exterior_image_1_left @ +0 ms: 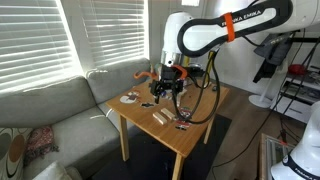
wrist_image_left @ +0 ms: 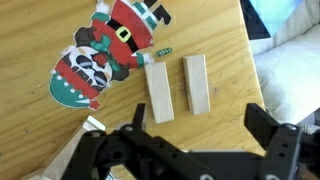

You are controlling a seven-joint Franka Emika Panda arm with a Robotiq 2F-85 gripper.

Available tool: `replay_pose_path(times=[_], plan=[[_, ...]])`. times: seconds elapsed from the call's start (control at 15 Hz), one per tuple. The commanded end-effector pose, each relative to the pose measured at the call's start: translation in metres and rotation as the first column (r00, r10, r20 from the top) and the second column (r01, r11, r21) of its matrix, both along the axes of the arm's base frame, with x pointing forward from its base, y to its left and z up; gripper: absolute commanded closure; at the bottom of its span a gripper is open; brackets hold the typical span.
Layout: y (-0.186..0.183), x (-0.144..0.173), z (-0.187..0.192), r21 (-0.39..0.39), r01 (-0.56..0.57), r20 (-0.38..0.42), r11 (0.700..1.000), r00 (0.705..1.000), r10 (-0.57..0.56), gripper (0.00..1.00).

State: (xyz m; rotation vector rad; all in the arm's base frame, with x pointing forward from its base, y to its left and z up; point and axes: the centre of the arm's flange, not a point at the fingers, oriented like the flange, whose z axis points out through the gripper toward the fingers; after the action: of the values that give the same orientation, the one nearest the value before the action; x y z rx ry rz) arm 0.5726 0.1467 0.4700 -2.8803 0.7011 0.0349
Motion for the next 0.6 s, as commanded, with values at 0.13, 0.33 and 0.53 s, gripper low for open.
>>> replay_pose_path(times=[0.13, 0.33, 0.53], plan=[[-0.007, 0.004, -0.004, 0.014, 0.067, -0.013, 0.998, 0.998, -0.067, 0.00], [-0.035, 0.007, -0.013, 0.007, 0.244, -0.062, 0.970, 0.968, -0.243, 0.00], [-0.062, 0.009, -0.021, -0.015, 0.384, -0.087, 0.923, 0.919, -0.384, 0.00]])
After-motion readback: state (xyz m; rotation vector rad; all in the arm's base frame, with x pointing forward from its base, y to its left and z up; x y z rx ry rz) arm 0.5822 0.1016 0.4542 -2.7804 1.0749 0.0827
